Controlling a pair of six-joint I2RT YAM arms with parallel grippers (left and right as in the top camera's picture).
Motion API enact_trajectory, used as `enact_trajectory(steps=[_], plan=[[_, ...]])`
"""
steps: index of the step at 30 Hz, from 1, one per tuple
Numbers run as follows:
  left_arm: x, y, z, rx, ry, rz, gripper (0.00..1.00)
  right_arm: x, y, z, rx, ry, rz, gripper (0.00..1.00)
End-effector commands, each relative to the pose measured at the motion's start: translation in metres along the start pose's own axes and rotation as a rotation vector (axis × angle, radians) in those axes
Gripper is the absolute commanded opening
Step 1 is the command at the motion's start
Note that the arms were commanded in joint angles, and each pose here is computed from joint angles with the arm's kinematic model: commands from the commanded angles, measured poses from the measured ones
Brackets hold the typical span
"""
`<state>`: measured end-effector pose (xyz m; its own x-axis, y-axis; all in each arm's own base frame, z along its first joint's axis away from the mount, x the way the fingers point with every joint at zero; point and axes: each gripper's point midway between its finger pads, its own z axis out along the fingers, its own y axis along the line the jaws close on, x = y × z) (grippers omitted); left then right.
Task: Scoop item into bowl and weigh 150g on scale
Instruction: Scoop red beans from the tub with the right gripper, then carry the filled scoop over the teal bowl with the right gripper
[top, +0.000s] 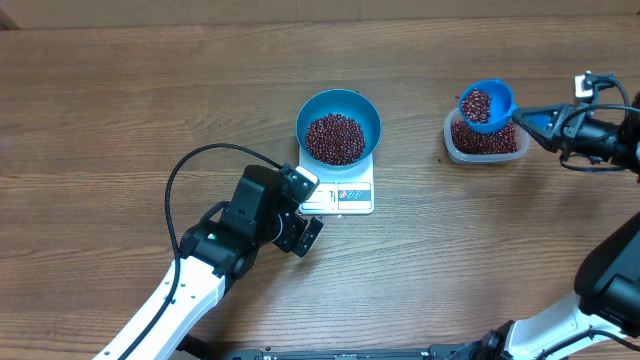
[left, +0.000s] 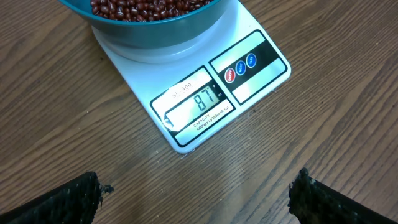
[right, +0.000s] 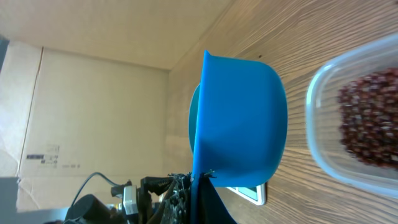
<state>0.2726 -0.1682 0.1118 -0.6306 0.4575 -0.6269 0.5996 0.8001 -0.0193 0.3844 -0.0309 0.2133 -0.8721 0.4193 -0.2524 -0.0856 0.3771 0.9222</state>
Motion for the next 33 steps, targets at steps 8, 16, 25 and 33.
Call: enact_trajectory(steps=[8,16,25,33], plan=[[0.0,0.003,0.001,-0.009,0.002,-0.025,1.0,-0.004,0.046,0.004,-0.055,0.001,-0.117,0.04],[0.0,0.003,0.001,-0.009,0.002,-0.025,1.0,0.01,0.059,0.027,-0.078,0.07,-0.138,0.04],[0.0,0.003,0.001,-0.009,0.002,-0.025,1.0,0.015,0.063,0.038,-0.082,0.099,-0.154,0.04],[0.0,0.003,0.001,-0.009,0.002,-0.025,1.0,0.017,0.068,0.041,-0.104,0.109,-0.154,0.04]])
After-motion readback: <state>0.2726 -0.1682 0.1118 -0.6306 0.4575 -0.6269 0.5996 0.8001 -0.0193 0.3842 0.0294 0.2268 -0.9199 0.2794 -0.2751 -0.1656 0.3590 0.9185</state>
